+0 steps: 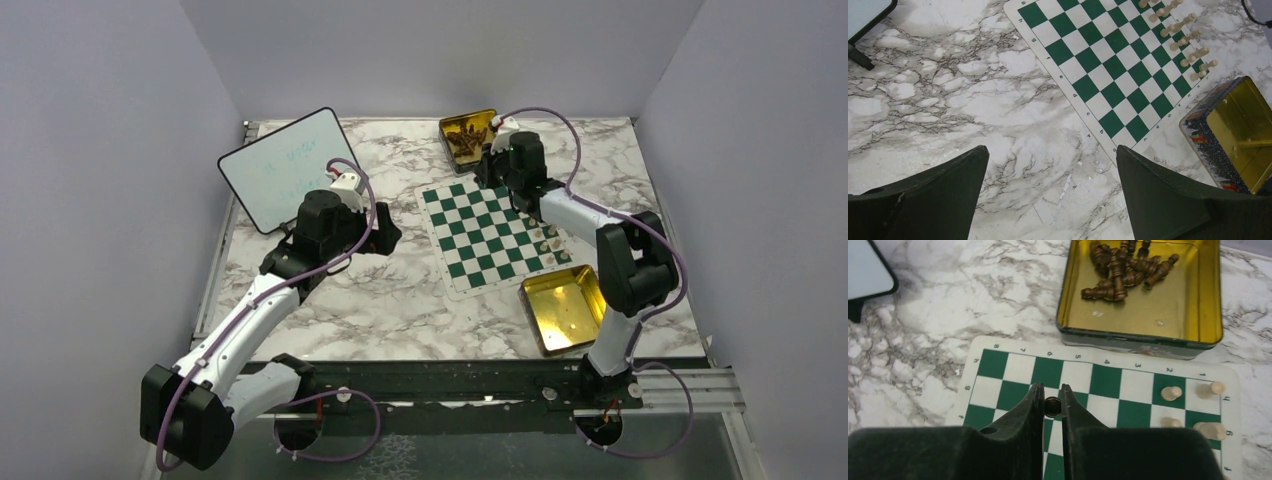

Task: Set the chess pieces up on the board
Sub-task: Place the chess piece on the chessboard.

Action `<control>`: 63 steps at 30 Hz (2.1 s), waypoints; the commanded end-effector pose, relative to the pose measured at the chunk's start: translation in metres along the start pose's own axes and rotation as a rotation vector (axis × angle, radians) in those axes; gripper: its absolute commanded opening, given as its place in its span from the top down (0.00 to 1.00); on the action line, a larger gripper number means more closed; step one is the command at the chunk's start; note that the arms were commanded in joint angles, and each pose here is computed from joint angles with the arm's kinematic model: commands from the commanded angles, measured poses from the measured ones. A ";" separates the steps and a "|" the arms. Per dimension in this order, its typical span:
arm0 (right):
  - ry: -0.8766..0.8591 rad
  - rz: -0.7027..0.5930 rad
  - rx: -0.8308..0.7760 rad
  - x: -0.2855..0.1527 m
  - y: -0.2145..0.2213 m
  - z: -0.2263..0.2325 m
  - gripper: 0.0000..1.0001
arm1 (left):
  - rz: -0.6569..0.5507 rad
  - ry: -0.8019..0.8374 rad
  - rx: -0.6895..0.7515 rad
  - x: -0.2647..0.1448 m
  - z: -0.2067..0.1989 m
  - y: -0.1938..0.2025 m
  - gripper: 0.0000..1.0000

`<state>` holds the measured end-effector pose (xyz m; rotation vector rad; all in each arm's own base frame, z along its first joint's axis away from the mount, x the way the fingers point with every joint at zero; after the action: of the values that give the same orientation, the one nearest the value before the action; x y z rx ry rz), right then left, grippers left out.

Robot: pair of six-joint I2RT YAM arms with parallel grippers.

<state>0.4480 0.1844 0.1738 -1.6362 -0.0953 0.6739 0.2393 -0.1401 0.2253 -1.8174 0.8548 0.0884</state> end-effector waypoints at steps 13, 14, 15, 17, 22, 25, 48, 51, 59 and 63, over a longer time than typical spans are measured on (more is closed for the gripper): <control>-0.181 -0.115 -0.234 -0.039 0.036 0.085 0.87 | -0.070 -0.071 0.015 -0.008 0.005 -0.009 0.01; -0.186 -0.119 -0.241 -0.043 0.039 0.089 0.87 | -0.073 -0.075 0.017 -0.009 0.005 -0.010 0.01; -0.188 -0.124 -0.248 -0.046 0.041 0.092 0.87 | -0.076 -0.078 0.017 -0.009 0.005 -0.010 0.01; -0.185 -0.118 -0.253 -0.052 0.047 0.095 0.87 | -0.081 -0.084 0.019 -0.011 0.006 -0.010 0.01; -0.185 -0.093 -0.255 -0.067 0.063 0.102 0.87 | -0.090 -0.090 0.019 -0.012 0.007 -0.011 0.01; -0.195 -0.093 -0.262 -0.077 0.072 0.111 0.87 | -0.090 -0.091 0.018 -0.012 0.007 -0.011 0.01; -0.246 -0.053 -0.287 -0.077 0.111 0.134 0.87 | -0.094 -0.111 0.018 -0.012 0.009 -0.011 0.01; -0.244 -0.051 -0.291 -0.077 0.114 0.136 0.87 | -0.095 -0.111 0.018 -0.013 0.009 -0.011 0.01; -0.233 -0.046 -0.309 -0.074 0.116 0.137 0.87 | -0.092 -0.106 0.017 -0.012 0.008 -0.011 0.01; -0.233 -0.039 -0.313 -0.073 0.117 0.136 0.87 | -0.093 -0.105 0.017 -0.013 0.008 -0.011 0.01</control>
<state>0.2806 0.2455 0.0846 -1.8188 -0.3988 0.8971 0.2422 -0.1275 0.2337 -1.8247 0.7121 0.1205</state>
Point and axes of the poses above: each gripper's point midway between its finger pads, its own x axis out along the fingers, its own z axis along the line the jaws close on, y = z × x, the point moved 7 cm from there along -x, back along the fingers, and after that the axes turned 7 degrees about -x, right-handed, at the moved point
